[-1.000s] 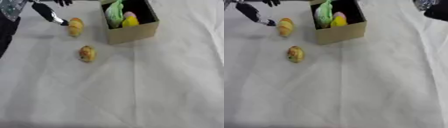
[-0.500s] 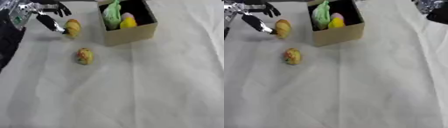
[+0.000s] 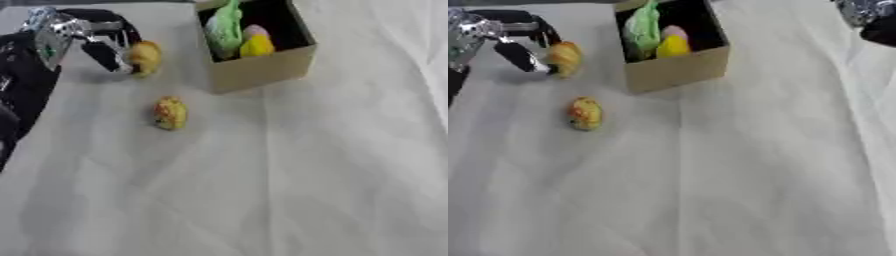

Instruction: Pick up objects on the table and place them in the box.

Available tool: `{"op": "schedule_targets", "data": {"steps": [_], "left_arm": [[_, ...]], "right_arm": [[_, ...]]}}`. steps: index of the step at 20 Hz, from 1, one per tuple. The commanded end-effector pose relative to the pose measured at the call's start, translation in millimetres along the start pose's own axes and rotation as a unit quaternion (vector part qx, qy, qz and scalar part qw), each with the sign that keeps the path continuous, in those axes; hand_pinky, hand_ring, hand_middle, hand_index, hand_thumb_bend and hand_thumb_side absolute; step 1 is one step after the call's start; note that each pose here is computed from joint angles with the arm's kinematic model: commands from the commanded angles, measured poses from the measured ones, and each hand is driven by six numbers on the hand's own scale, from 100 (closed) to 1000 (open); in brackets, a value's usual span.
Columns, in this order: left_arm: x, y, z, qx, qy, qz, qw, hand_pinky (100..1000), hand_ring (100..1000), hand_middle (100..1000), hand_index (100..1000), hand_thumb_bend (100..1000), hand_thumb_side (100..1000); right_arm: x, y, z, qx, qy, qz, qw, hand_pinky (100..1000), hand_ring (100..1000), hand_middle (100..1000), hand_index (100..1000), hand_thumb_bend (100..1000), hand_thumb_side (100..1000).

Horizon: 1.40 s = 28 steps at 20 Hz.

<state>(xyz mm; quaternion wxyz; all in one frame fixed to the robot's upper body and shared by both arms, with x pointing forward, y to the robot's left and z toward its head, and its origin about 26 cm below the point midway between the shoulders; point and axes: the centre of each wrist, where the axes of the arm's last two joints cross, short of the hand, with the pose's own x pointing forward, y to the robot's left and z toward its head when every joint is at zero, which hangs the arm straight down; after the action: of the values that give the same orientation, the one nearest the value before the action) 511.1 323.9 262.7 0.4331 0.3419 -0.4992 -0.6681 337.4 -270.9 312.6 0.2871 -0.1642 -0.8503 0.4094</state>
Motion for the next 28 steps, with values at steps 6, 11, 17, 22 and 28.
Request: {"op": "schedule_targets", "data": {"steps": [6,11,17,22,28], "left_arm": [[2,22.4,6,0.064,-0.001,-0.013,0.998,754,633,594,627,139,290],[11,50.0,12,0.113,-0.018,-0.023,0.993,755,621,590,620,110,263],[60,109.7,17,0.2,-0.09,-0.031,0.975,760,625,584,626,100,236],[98,125.8,7,0.219,-0.14,-0.031,0.965,764,625,589,641,100,251],[112,109.3,-12,0.179,-0.155,-0.03,0.971,766,635,606,664,143,277]], "right_arm": [[6,-10.5,1,-0.011,-0.008,0.012,1.0,879,711,606,745,100,510],[6,-10.1,1,-0.011,-0.009,0.012,1.0,878,711,603,745,100,510],[8,-9.0,-1,-0.009,-0.014,0.011,1.0,878,709,601,744,100,512],[9,-8.0,-4,-0.008,-0.019,0.009,1.0,878,709,601,744,100,515],[10,-7.3,-7,-0.008,-0.022,0.006,1.0,878,708,600,743,100,516]]}}
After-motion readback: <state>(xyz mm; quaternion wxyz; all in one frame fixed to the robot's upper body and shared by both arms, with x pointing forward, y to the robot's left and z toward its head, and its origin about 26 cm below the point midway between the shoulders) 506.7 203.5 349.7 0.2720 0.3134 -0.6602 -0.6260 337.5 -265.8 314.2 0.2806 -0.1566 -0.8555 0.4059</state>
